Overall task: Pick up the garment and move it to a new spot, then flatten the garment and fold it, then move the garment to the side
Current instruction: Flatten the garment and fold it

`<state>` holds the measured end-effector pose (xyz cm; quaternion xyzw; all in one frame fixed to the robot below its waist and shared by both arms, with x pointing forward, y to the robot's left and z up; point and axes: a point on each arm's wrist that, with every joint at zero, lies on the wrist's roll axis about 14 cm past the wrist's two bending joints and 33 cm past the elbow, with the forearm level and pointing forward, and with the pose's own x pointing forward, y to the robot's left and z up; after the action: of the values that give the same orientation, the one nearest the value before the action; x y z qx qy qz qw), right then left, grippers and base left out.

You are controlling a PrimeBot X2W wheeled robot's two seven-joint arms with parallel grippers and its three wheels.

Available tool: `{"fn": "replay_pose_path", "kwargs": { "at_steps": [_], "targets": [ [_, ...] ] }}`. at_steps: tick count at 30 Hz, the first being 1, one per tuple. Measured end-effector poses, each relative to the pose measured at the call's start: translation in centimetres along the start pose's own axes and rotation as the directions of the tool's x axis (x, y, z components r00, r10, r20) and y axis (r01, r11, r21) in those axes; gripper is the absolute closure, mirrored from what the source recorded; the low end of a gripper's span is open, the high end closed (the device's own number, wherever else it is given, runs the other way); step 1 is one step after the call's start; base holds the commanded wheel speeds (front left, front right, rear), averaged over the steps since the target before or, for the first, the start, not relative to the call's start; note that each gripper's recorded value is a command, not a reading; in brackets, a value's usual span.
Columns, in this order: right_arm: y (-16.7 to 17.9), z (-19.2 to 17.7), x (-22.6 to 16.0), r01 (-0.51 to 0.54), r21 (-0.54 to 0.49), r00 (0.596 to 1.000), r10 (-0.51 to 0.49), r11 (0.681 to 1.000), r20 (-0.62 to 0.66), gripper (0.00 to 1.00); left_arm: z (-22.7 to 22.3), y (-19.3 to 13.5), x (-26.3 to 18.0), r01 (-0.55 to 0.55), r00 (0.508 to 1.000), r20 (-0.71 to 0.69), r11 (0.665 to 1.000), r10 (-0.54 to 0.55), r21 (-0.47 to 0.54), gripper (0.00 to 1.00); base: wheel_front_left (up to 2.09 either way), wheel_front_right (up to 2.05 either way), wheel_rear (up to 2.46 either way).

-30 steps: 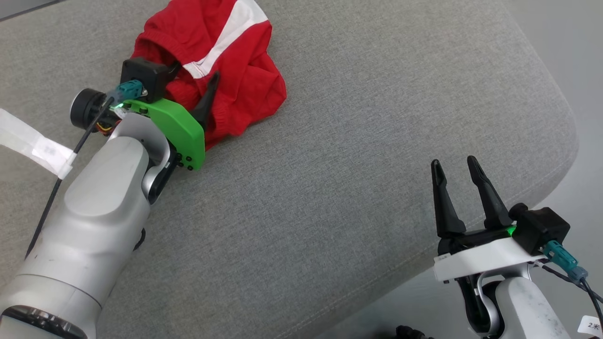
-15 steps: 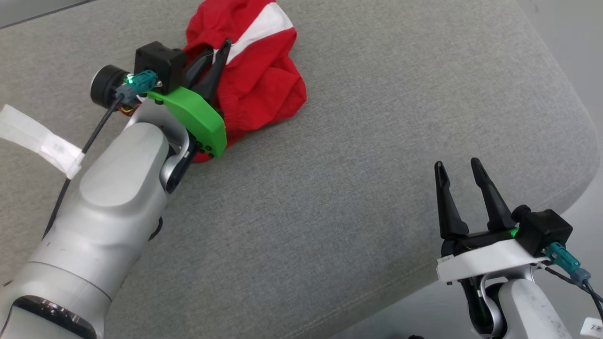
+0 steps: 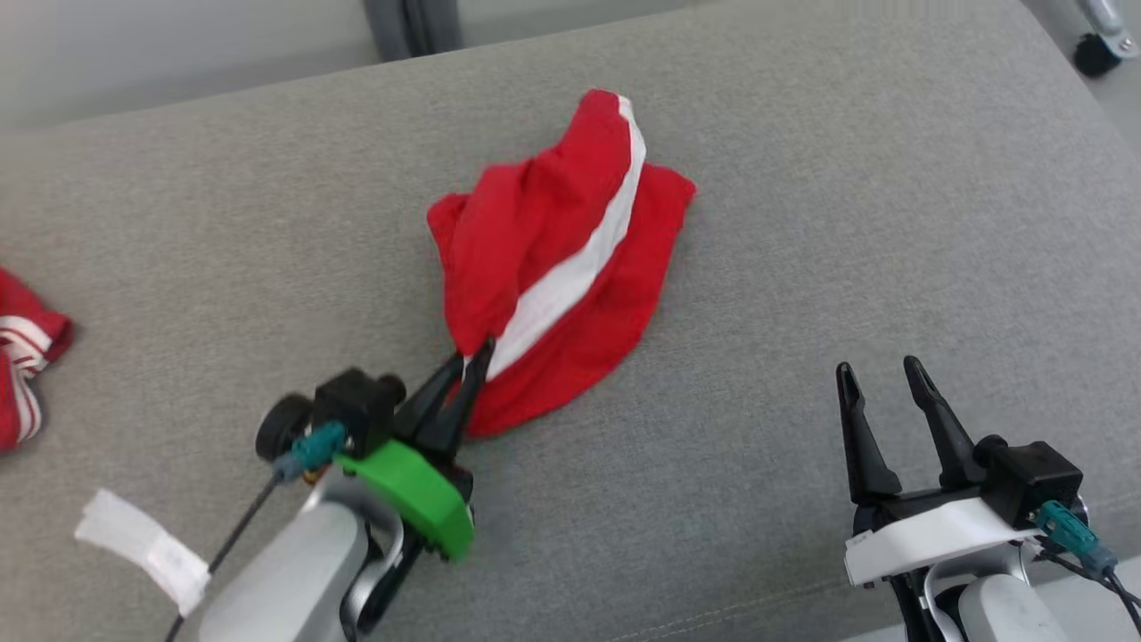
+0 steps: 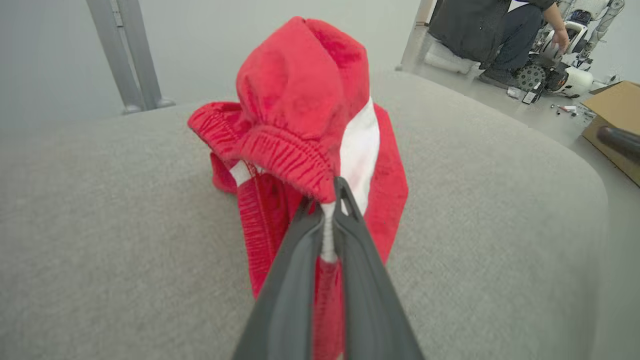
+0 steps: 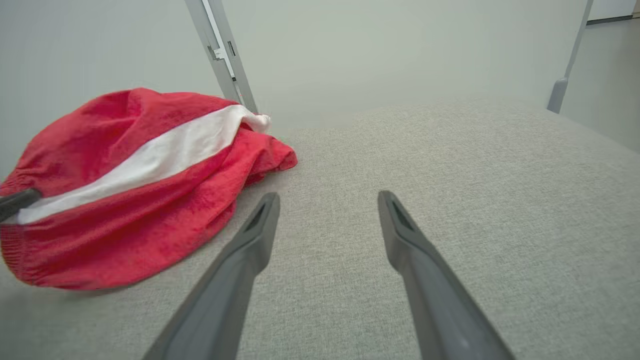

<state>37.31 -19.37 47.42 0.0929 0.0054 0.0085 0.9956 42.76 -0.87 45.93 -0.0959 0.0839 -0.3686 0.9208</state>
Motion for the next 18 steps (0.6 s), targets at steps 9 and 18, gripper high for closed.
{"fn": "replay_pose_path", "kwargs": {
  "at_steps": [9,18],
  "targets": [
    [3.5,0.3,0.7,-0.112,0.016,0.994,0.111,0.994,0.016,0.00,-3.8,2.3,-9.6,-0.260,0.964,-0.083,0.962,0.253,-0.088,1.00,0.00,0.00,0.00],
    [5.1,0.3,0.6,-0.163,0.016,0.987,0.162,0.987,0.015,0.00,-2.7,3.7,-13.1,-0.377,0.926,-0.040,0.920,0.375,-0.110,0.00,0.00,0.00,0.00]
  ]
}}
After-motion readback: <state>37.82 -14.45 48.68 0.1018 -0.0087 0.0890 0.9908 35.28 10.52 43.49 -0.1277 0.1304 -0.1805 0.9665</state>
